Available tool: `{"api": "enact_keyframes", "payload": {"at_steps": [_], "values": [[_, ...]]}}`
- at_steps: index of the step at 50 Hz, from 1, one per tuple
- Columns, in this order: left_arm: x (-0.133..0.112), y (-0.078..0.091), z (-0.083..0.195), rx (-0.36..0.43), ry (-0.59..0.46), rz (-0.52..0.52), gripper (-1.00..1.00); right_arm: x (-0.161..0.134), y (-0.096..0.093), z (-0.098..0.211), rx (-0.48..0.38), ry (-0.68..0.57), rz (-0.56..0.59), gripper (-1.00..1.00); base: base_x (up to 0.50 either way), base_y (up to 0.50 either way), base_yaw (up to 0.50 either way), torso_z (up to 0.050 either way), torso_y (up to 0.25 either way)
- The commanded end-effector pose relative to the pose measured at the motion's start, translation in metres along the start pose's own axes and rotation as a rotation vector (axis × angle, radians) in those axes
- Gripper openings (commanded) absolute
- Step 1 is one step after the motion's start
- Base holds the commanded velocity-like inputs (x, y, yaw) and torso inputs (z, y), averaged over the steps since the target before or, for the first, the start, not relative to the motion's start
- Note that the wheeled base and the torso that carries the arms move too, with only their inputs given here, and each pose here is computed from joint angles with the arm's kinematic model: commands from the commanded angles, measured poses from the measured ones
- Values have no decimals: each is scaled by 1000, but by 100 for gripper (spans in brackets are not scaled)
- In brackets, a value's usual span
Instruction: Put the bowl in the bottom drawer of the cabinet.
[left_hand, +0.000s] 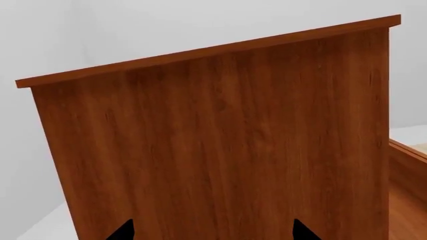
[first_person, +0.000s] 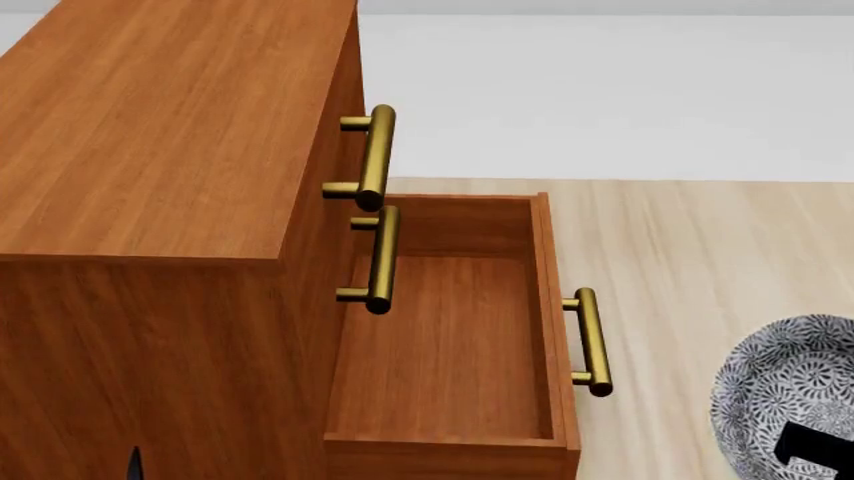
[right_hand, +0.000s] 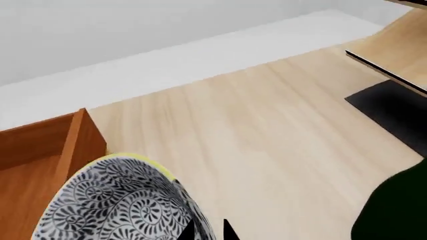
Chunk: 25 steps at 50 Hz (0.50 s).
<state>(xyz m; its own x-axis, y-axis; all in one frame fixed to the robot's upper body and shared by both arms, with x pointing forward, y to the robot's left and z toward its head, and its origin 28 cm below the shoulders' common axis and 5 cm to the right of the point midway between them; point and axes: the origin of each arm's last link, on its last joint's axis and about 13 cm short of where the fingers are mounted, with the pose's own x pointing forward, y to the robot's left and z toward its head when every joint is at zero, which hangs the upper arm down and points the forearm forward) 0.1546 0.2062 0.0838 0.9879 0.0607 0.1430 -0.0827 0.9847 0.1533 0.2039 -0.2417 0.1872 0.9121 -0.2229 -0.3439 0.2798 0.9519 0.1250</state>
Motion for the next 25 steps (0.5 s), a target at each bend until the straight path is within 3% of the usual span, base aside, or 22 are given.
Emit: {"api": "enact_keyframes", "payload": {"at_steps": [1,12,25], "values": [[0,0,0,1,0,2,100,0,14,35,54,-88,7,-100,0,0,0,0,0],[0,0,1,-1,0,3,100,12,30,52,98,-77,51,-100,0,0,0,0,0],[0,1,1,-4,-2,8,100,38,68,71,140,-4,193,-100,0,0,0,0,0]]}}
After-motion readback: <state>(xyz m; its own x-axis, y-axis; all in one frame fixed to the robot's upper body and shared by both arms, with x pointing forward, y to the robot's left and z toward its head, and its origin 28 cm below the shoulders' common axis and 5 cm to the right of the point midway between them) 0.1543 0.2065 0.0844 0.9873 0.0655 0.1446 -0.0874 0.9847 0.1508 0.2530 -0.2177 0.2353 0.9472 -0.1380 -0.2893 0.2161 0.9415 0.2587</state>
